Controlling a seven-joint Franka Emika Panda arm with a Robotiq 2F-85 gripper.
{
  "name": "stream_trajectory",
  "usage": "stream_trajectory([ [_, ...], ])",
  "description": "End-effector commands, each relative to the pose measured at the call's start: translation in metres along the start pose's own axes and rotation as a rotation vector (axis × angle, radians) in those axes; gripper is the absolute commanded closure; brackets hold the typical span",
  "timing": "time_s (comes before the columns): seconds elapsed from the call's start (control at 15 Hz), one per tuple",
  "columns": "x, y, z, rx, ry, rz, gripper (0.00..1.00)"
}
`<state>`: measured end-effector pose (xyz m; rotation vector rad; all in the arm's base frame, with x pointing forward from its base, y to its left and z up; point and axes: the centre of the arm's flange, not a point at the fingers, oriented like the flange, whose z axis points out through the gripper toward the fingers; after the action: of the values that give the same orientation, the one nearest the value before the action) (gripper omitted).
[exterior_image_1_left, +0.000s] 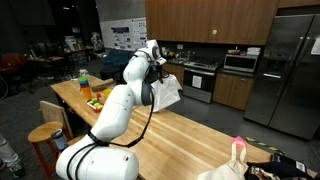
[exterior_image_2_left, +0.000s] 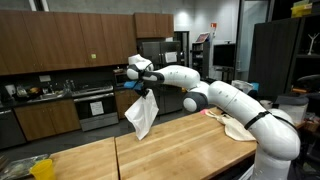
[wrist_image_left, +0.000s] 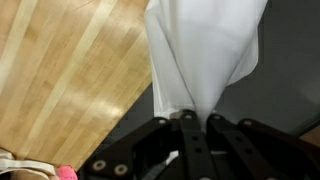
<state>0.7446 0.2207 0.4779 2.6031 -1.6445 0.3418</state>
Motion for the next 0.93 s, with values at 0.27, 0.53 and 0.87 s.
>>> stream_trajectory([
  [0.27, 0.000, -0.001, 0.002, 0.000, 0.000, 0.014, 0.93],
  [0.53, -0.008, -0.005, 0.004, -0.025, 0.012, -0.037, 0.98],
  [0.87, -0.053, 0.011, 0.020, -0.146, -0.037, -0.345, 0.98],
])
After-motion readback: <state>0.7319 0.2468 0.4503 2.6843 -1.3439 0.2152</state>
